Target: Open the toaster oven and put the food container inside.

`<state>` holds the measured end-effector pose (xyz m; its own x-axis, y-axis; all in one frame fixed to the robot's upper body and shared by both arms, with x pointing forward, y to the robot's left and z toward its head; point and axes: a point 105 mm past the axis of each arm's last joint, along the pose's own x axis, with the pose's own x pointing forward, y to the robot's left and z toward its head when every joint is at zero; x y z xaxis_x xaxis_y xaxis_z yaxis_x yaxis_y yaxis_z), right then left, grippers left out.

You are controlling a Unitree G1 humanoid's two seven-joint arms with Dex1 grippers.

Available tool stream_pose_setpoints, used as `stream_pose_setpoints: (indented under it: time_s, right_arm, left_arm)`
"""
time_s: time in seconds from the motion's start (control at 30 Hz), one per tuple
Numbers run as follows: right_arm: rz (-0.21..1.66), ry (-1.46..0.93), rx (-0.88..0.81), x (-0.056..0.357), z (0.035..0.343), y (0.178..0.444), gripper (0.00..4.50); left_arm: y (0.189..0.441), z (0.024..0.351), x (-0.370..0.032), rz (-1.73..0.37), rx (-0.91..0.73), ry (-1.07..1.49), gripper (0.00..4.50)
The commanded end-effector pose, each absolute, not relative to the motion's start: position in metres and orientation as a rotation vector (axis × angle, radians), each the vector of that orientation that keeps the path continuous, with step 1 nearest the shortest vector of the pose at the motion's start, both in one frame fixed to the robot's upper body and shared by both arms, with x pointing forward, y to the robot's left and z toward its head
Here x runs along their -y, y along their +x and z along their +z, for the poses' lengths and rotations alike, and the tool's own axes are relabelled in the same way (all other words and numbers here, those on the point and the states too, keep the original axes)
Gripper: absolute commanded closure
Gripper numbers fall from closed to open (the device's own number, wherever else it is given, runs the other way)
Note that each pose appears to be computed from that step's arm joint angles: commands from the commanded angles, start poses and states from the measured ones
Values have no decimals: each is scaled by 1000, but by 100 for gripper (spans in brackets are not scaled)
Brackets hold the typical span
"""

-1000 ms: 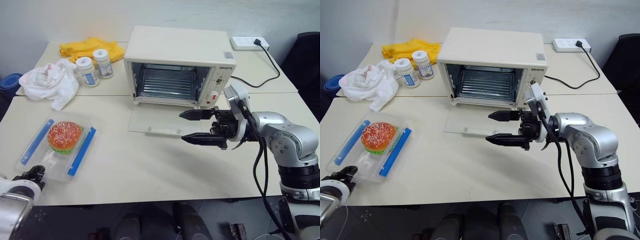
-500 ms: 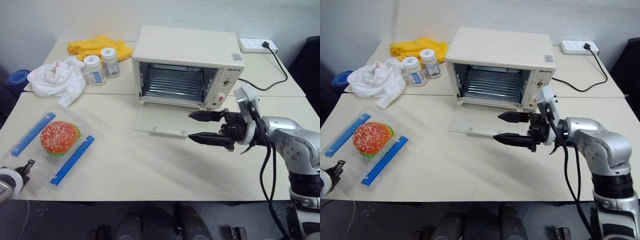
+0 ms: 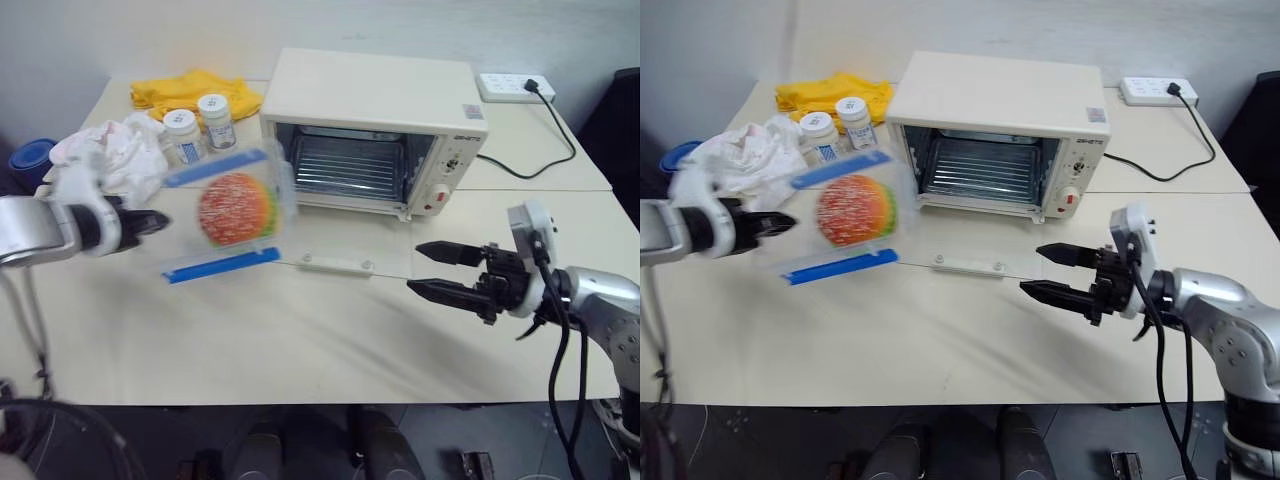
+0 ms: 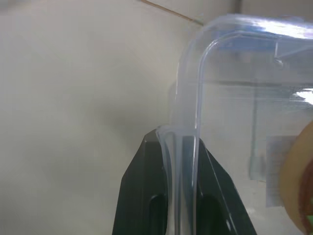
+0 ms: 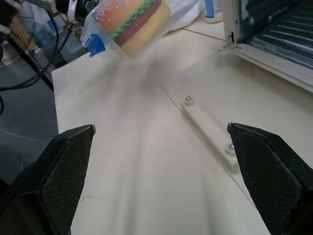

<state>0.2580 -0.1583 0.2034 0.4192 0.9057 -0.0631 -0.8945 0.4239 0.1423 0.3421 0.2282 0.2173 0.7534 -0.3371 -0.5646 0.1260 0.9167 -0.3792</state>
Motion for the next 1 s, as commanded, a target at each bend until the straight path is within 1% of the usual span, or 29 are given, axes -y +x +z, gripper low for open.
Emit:
stream_pose_setpoints:
  time_s: [0.03,0.17,0.3,0.4,0.47,0.5,0.6,0.7,0.73,0.9,1.0]
  right_arm:
    - [1083,67,-65,162,217,248,0]
    - [980,52,-44,170,215,245,0]
    - [878,52,-23,180,214,242,0]
    - [845,47,-16,180,213,239,0]
    - [826,43,-4,181,214,238,0]
    - [821,43,1,181,214,238,0]
    - [815,40,15,181,217,237,0]
    - [815,37,20,179,218,239,0]
    - [815,36,22,179,219,240,0]
    - [831,39,17,177,219,243,0]
    - [837,42,-1,178,217,247,0]
  left_arm:
    - [360,224,-197,-349,-691,-275,446]
    - [382,223,-164,-398,-709,-231,446]
    - [404,222,-132,-432,-694,-189,446]
    - [413,222,-120,-448,-682,-161,446]
    - [419,224,-113,-465,-662,-152,376]
    - [421,225,-111,-471,-655,-152,360]
    - [423,226,-107,-498,-655,-157,268]
    - [421,228,-114,-515,-648,-164,171]
    - [420,232,-117,-529,-628,-172,145]
    - [409,258,-130,-621,-501,-235,145]
    - [390,276,-141,-730,-386,-265,145]
